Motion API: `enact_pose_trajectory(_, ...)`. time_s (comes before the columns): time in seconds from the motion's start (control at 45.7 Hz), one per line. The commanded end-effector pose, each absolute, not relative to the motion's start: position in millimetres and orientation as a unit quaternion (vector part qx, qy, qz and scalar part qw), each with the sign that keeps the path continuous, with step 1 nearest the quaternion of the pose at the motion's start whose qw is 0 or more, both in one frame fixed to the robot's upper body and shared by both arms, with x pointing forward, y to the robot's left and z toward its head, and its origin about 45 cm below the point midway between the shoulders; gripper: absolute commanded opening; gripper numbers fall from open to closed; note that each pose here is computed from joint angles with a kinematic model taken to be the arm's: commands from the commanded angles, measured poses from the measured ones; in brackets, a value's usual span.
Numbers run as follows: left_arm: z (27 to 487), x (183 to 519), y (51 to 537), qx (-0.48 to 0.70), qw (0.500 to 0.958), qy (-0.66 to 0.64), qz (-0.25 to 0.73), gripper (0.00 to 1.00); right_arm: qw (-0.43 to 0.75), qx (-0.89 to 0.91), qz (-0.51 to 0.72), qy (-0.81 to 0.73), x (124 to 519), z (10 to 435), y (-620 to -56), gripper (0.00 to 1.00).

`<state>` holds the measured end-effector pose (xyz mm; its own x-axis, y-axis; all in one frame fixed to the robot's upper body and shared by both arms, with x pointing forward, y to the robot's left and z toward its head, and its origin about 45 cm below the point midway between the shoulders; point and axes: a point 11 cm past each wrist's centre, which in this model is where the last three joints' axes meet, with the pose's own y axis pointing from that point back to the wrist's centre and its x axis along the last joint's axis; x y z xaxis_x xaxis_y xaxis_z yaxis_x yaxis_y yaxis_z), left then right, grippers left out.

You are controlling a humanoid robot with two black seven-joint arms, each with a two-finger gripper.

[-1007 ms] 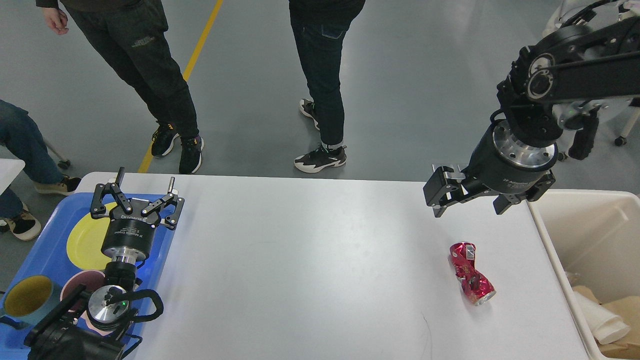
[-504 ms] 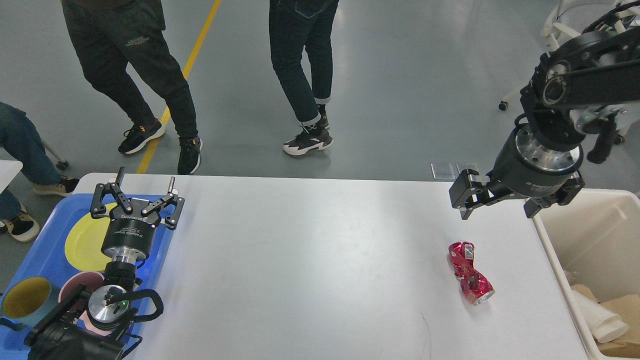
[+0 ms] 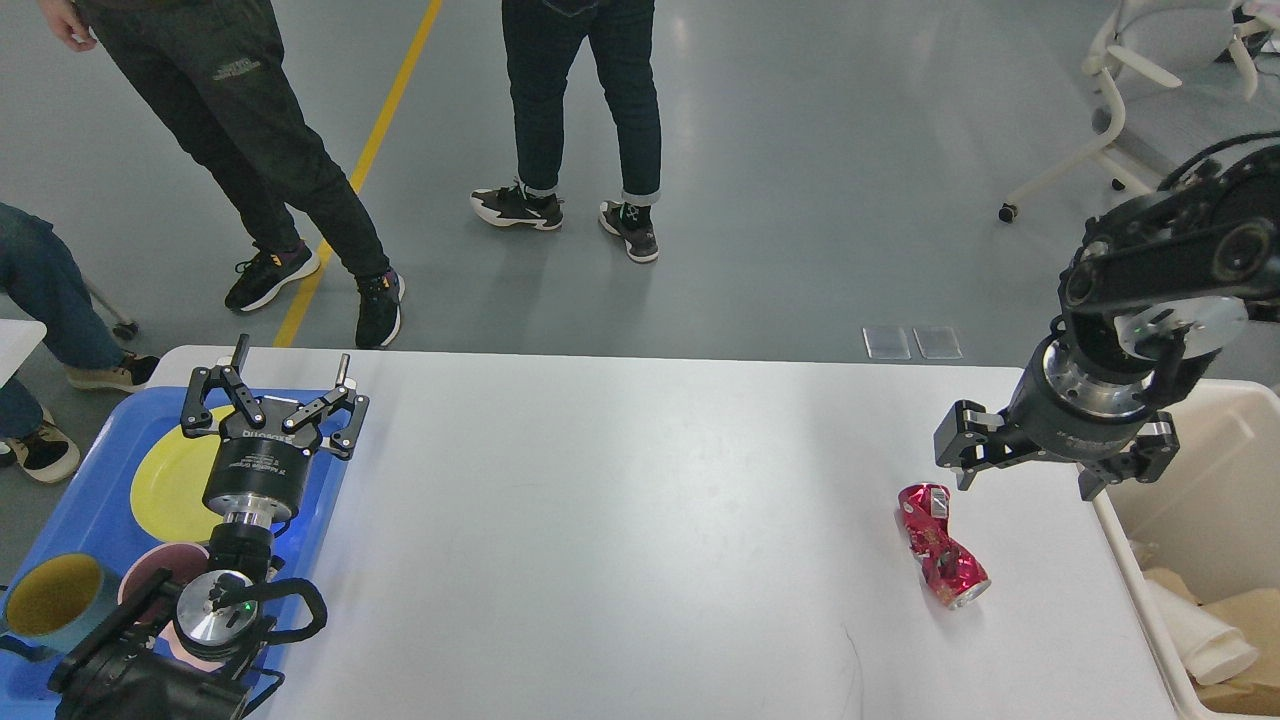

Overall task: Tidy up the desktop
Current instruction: 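Raise the right gripper and move it over the crumpled red can, then lower the right gripper and grasp the crumpled red can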

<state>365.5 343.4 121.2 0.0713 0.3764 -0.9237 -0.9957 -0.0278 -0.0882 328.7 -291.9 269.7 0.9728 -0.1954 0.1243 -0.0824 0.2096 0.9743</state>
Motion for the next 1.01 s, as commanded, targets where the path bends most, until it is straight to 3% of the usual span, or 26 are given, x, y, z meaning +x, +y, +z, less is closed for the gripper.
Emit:
enact_pose_trajectory(0.0,120.6,365.0,343.5,-0.426,0.595,0.364,0.577,0.96,0.768,0.626,-0.046,-0.127,323.5,245.8,-294.6,1.00)
enact_pose_trajectory(0.307,120.6,365.0,343.4,-0.425,0.595,0.364,0.577,0.96,0.775,0.615,-0.046,-0.142,314.8,211.2,-300.3,1.00)
enact_pose_trajectory(0.569,120.6,365.0,343.5,-0.426,0.595,0.364,0.577,0.96,0.774,0.625,0.032,-0.096,328.6,157.2,-319.2,1.00)
enact_pose_trajectory(0.985,120.7,365.0,343.7,-0.426,0.594,0.363,0.577,0.96,0.755,0.643,0.049,-0.121,342.7,96.2,-346.4,1.00)
